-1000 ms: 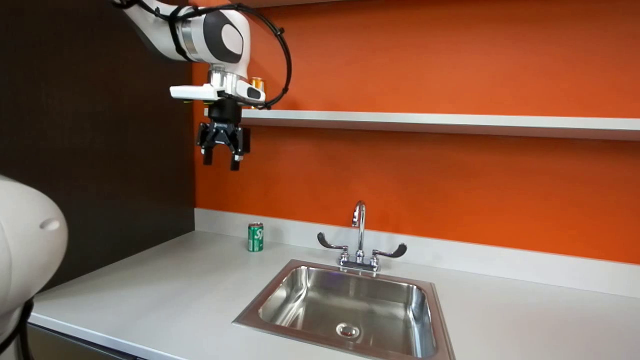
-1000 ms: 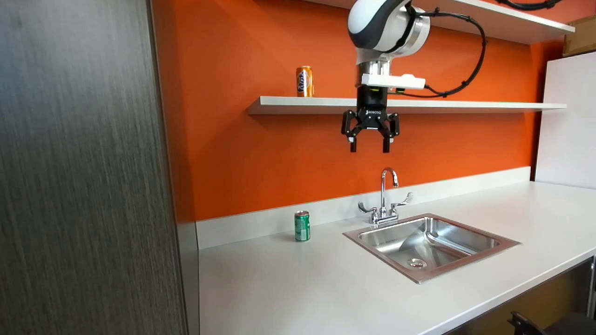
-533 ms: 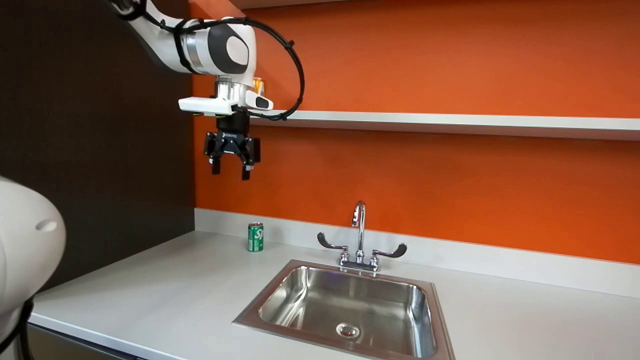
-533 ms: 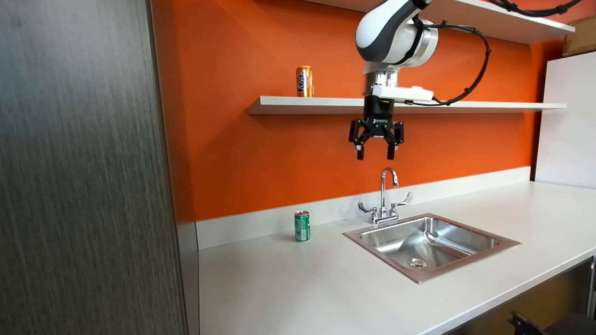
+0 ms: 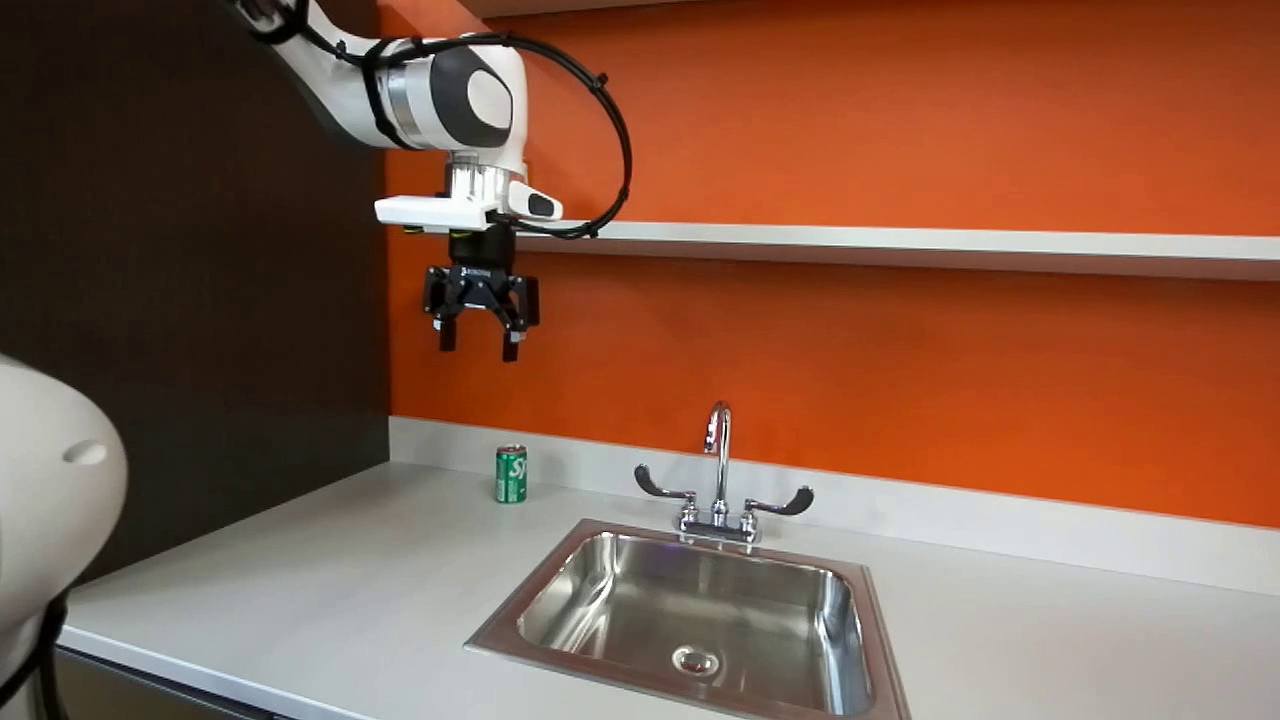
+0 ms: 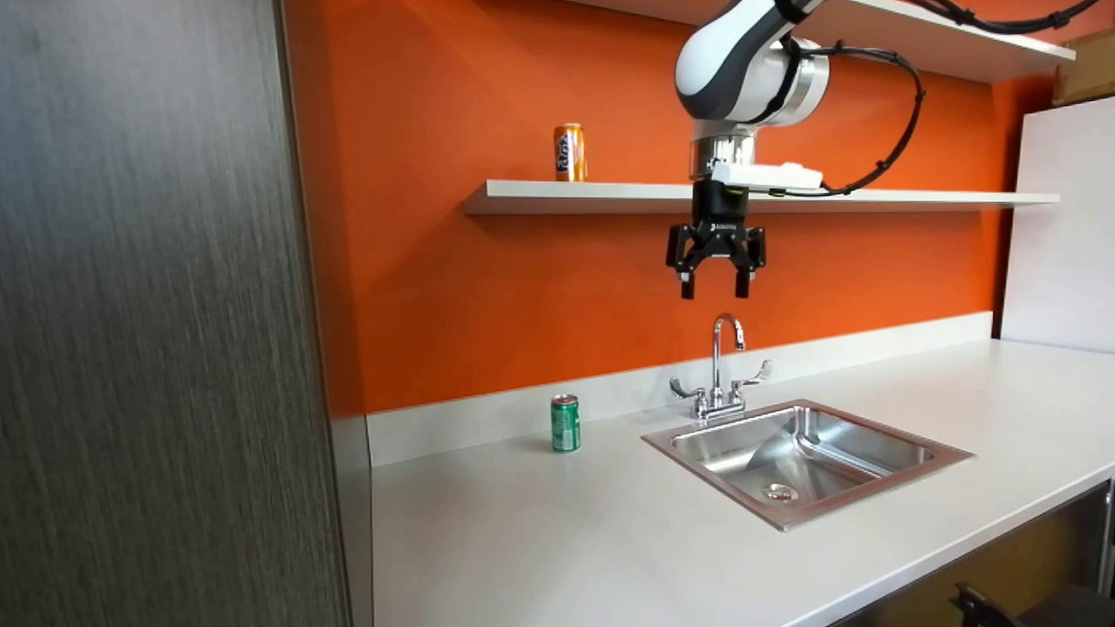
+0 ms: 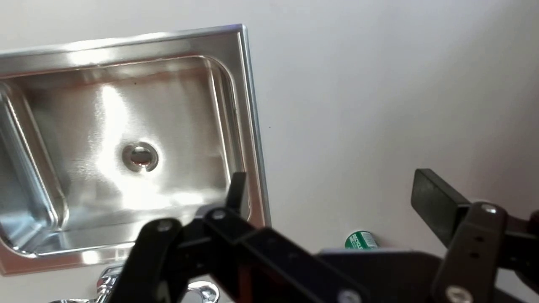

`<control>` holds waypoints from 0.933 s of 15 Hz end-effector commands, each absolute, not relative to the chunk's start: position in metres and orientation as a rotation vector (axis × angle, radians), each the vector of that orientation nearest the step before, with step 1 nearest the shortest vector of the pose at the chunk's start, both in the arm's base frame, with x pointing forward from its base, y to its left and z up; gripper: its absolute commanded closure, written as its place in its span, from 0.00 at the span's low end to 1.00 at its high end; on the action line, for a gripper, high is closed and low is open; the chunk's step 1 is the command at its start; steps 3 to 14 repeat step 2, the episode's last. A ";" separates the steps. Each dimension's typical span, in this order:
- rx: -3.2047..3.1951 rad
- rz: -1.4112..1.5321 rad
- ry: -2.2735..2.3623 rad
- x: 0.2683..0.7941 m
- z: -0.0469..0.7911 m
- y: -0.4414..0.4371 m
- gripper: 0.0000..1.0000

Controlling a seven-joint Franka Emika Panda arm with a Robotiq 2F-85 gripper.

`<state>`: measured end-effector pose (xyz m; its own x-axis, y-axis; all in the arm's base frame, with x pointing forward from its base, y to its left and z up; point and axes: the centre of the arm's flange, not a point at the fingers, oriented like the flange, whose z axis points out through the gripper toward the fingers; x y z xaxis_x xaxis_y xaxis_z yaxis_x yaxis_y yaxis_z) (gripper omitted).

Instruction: Put the orange can on the bottom shelf

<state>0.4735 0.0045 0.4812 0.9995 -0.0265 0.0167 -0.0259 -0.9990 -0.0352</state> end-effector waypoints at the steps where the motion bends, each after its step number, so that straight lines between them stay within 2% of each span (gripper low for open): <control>1: -3.106 -0.027 0.041 0.474 0.481 0.005 0.00; 14: -3.106 -0.027 0.040 0.474 0.481 0.005 0.00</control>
